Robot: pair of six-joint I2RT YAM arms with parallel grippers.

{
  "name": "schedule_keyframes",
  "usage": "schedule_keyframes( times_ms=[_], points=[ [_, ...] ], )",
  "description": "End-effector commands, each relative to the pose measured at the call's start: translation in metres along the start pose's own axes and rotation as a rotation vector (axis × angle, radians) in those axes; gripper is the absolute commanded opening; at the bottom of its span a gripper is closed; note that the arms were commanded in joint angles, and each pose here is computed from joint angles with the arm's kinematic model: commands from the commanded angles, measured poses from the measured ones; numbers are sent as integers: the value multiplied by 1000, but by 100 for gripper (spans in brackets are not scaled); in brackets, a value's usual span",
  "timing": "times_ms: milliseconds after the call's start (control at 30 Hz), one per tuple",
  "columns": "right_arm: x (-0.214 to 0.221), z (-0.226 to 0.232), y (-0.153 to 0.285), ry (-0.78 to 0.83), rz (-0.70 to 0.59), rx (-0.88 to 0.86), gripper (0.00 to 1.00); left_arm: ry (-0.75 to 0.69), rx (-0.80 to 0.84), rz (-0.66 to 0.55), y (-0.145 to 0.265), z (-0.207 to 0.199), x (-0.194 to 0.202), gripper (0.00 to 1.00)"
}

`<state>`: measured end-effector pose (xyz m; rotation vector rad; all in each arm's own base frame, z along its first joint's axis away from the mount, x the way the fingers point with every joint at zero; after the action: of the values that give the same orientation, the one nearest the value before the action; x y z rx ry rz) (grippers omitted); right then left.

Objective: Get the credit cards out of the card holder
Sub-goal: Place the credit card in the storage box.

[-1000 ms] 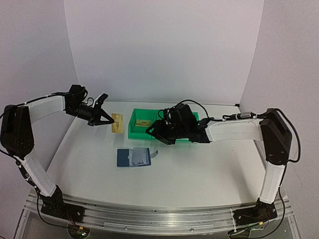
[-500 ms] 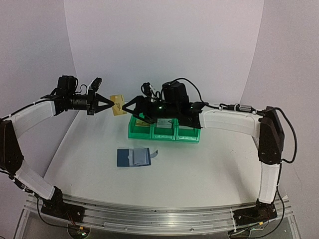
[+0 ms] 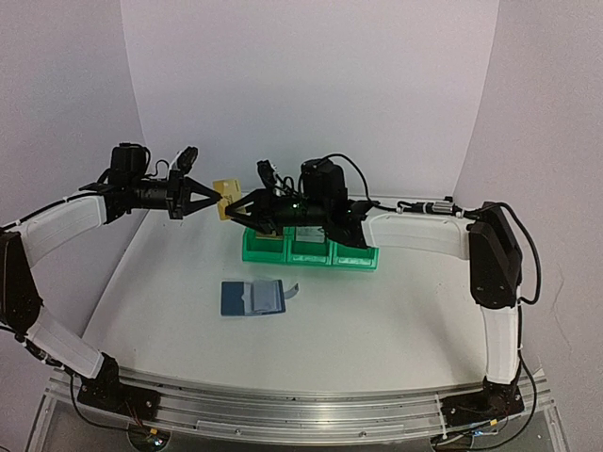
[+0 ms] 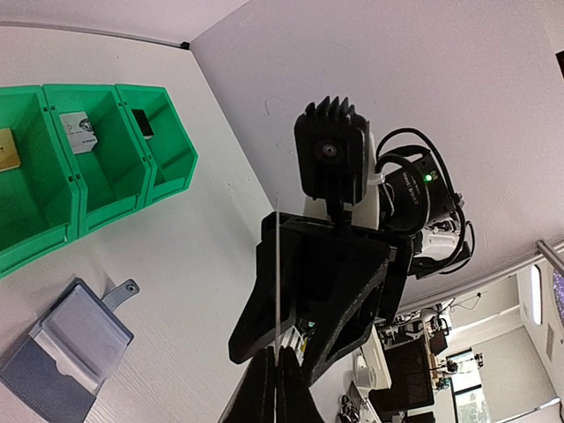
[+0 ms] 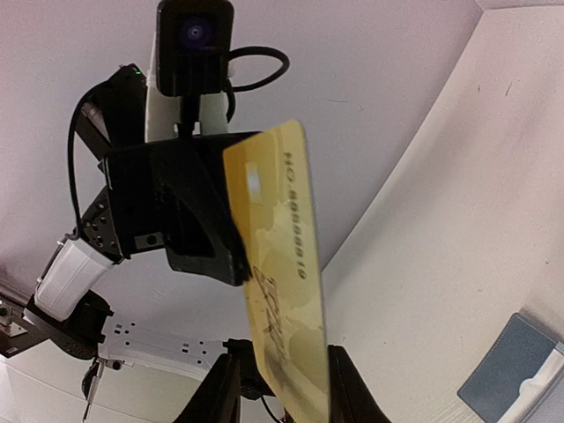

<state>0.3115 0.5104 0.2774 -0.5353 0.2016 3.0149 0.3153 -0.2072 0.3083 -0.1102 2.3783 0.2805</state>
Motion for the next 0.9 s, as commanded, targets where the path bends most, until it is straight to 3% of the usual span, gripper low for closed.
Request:
schedule_keyframes(
  times_ms=[0, 67, 167, 300, 333, 367, 433, 500, 600, 800, 867],
  points=[
    [-3, 19, 1, 20, -2, -96, 28, -47, 39, 5, 0, -14, 1, 0],
    [-2, 19, 1, 18, 2, -103, 21, -42, 40, 10, -1, -14, 3, 0],
    [-2, 20, 1, 16, 3, -108, 1, -45, 41, 10, -2, -15, 3, 0],
    [-1, 18, 4, -11, 4, -101, 0, -132, 39, 16, -2, -17, 2, 1],
    [-1, 16, 6, -25, 5, -96, 0, -209, 26, 23, -1, -16, 4, 8],
    [-1, 13, 8, -48, 6, -89, 0, -284, -1, 32, 0, -15, 6, 22],
    [0, 5, 14, -98, 5, -65, 0, -572, -100, 49, 6, -11, 7, 42],
    [3, -1, 20, -134, 3, -34, 0, -864, -169, 87, 14, -11, 13, 51],
    [7, -6, 23, -154, 20, 7, 0, -1423, -159, 165, 25, -21, 37, 70],
    [10, -4, 21, -193, 60, 26, 0, -2356, -236, 79, 32, -29, 86, 74],
    [12, -6, 18, -217, 81, 30, 0, -2582, -289, 49, 26, -22, 96, 74]
  ],
)
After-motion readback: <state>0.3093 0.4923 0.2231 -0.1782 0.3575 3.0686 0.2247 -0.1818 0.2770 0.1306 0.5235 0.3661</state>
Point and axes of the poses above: each gripper's point midway between its finger pads, its own y axis back along the fingers, its own z axis along the line the jaws close on, x = y × z, the point moved 3 cm from there along y, back along the fingers, and after that the axes turned 11 degrees about -y, right-handed, at the moved point
